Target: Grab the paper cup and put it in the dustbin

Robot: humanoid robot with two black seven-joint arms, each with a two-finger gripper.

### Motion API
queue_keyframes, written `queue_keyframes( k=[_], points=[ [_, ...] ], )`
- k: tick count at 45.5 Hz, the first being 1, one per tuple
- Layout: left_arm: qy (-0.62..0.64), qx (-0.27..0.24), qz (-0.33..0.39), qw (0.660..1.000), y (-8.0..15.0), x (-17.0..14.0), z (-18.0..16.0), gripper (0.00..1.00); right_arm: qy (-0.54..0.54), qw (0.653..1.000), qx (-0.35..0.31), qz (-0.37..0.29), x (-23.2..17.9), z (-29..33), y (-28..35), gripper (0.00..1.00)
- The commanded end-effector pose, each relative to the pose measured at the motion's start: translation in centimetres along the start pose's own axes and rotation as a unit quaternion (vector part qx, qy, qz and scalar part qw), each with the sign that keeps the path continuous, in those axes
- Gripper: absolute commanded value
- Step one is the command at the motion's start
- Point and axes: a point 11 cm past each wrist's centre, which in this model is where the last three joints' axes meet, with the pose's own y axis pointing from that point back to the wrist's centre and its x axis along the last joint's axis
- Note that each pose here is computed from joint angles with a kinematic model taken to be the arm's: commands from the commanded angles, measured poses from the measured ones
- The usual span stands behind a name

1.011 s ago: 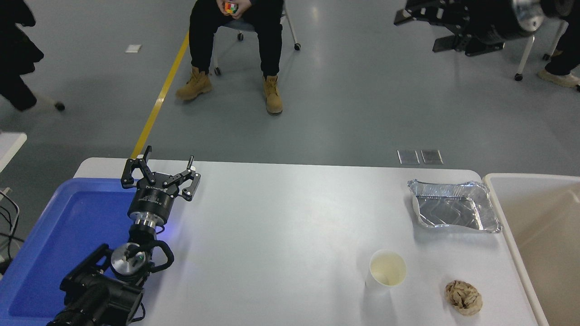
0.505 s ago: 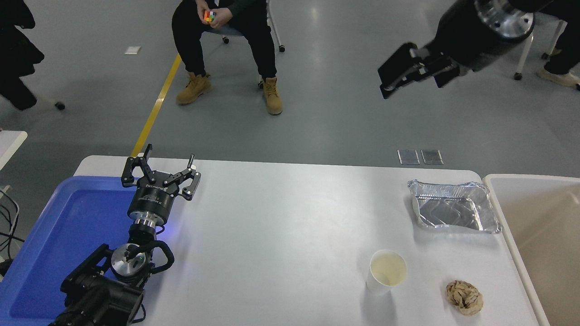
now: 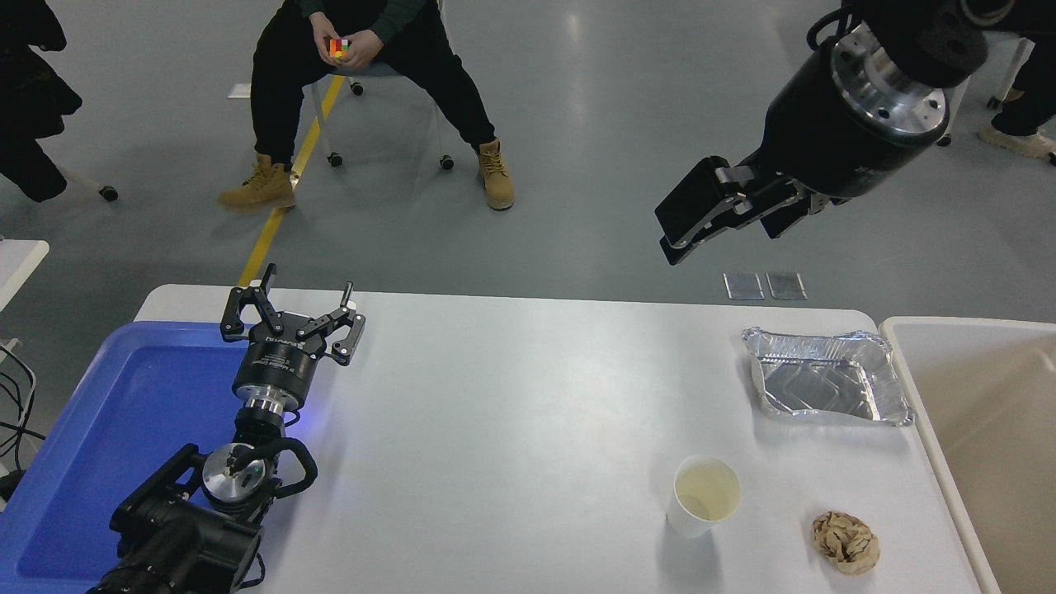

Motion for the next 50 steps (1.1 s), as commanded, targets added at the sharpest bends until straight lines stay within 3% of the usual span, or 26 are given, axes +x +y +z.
queue_keyframes(
  k=[1,13,50],
  points=[
    [0.001,-0.001,0.001,1.000,0.0,0.0,0.0,0.99,-0.034,0.998,-0.044,-0.011,-1.4,4.0,0.6,1.00],
    [0.001,-0.001,0.000,1.000,0.0,0.0,0.0,0.99,-0.014,0.996,-0.066,-0.061,-4.9,5.5,0.3,1.00],
    [0.001,-0.001,0.000,1.000,0.0,0.0,0.0,0.99,-0.052,0.986,-0.044,-0.149,-7.0,7.0,-6.7,1.00]
  ],
)
